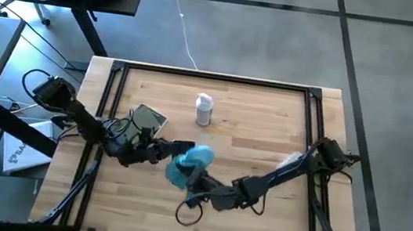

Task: Apply microfiber cloth
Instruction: Wipe the cellphone with the microfiber towel

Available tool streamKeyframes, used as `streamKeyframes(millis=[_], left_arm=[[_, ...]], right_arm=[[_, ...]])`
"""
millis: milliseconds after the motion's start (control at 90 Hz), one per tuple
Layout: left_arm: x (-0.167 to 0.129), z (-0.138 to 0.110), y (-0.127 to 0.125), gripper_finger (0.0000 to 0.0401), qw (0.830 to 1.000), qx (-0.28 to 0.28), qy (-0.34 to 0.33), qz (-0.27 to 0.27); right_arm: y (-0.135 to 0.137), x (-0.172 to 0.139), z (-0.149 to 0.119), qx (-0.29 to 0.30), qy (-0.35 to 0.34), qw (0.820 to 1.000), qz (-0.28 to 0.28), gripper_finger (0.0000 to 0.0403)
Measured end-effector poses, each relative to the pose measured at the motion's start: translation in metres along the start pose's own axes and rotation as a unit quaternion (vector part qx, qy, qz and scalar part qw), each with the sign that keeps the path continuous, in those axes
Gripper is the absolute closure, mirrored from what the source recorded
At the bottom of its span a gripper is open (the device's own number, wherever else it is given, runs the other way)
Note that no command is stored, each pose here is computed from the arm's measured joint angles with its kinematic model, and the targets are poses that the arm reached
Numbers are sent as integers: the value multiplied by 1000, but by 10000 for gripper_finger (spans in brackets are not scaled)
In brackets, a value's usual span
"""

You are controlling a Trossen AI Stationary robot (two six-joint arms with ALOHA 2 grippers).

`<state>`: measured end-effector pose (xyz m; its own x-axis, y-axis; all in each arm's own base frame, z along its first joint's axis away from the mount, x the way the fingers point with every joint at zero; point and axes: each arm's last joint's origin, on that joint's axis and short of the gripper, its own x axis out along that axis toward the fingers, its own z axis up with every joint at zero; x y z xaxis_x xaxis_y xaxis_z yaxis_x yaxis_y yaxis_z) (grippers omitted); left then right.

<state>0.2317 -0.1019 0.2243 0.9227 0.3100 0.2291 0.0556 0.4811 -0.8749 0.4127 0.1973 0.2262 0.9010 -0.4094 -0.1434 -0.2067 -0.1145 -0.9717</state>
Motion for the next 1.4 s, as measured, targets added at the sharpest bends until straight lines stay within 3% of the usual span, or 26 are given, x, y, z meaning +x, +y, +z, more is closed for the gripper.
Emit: streamKeyframes(millis=[200, 389, 500, 633, 744, 856, 989, 1100, 1256, 1400], left_arm=[[-1, 15, -13, 389, 999, 20, -2, -38], [-10, 23, -30, 389, 998, 11, -9, -57], [-16, 18, -32, 389, 999, 13, -16, -34], [-28, -3, -23, 389, 997, 62, -8, 39], [-36, -12, -19, 389, 995, 44, -34, 86], [-41, -21, -16, 389, 995, 29, -24, 92], [-43, -33, -21, 389, 995, 20, -16, 91], [-46, -36, -31, 389, 995, 19, -30, 98], [-49, -28, -44, 389, 992, 36, -62, 105], [-50, -17, -54, 389, 992, 51, -77, 89]], right_arm=[[3, -15, 16, 45, -30, 999, -3, 403], [-4, -27, 26, 62, -50, 996, -46, 403], [-17, -30, 24, 40, -51, 994, -89, 403], [-45, -30, 6, 54, -67, 987, -135, 403], [-56, -28, -3, 71, -108, 980, -152, 403], [-60, -21, -12, 49, -120, 980, -154, 403], [-49, 4, -24, 18, -141, 982, -121, 403], [-40, 15, -31, 27, -168, 982, -84, 403], [-27, 16, -27, 46, -225, 973, -14, 403], [-25, 8, -18, 63, -269, 961, 2, 403]])
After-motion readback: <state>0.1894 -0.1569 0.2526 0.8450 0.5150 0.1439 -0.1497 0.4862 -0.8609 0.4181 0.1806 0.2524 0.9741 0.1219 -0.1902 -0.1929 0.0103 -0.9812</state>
